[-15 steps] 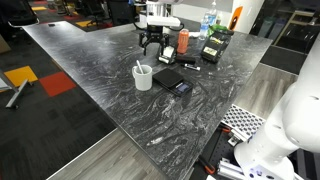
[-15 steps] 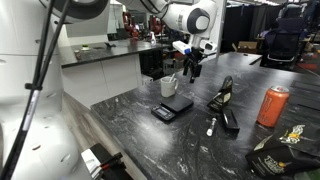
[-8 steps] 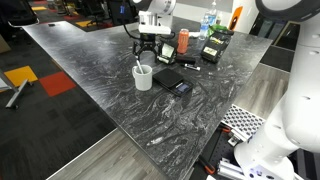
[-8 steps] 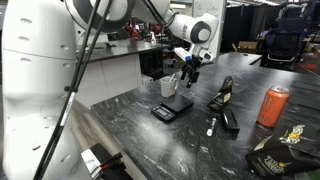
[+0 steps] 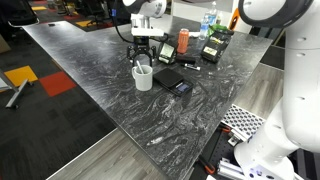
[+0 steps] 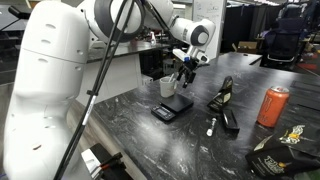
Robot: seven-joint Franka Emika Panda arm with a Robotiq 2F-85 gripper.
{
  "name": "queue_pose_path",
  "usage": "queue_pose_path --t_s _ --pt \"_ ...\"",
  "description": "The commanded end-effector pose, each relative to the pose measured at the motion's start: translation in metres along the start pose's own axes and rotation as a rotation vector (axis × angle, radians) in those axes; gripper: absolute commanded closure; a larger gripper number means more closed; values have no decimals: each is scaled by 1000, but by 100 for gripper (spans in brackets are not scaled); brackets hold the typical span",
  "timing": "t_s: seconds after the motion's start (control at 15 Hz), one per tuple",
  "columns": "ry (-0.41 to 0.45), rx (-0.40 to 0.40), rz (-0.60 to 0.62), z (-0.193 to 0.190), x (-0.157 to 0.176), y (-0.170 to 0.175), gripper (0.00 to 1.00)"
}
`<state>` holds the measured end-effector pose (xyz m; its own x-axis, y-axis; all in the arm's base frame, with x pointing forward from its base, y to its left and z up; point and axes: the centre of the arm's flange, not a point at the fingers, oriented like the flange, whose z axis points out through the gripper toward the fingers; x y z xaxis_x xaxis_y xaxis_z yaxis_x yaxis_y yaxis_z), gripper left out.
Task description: Push the mug forwards.
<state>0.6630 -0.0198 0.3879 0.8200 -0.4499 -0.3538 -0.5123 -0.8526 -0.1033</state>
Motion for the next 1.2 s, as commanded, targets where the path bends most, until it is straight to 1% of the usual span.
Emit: queue_pose_path --t_s 0.0,0.2,0.33,0.4,0.53,0.6,0.73,0.8,0.93,1.13 --pt "-87 -11 -21 1 9 -11 0" --pt "-108 -22 -23 5 10 -12 0" --pt "-82 6 -62 2 12 -17 0" --pt "-52 16 -83 0 12 -21 0" --pt "-11 20 -128 -8 10 -27 0" --pt "0 20 -155 -10 9 -30 0" --pt "-24 16 -223 -12 6 -35 0" --pt "-30 4 -235 -11 6 -36 0" --pt "-20 -23 -204 -10 6 -34 0" --pt "12 -72 -181 -10 7 -28 0"
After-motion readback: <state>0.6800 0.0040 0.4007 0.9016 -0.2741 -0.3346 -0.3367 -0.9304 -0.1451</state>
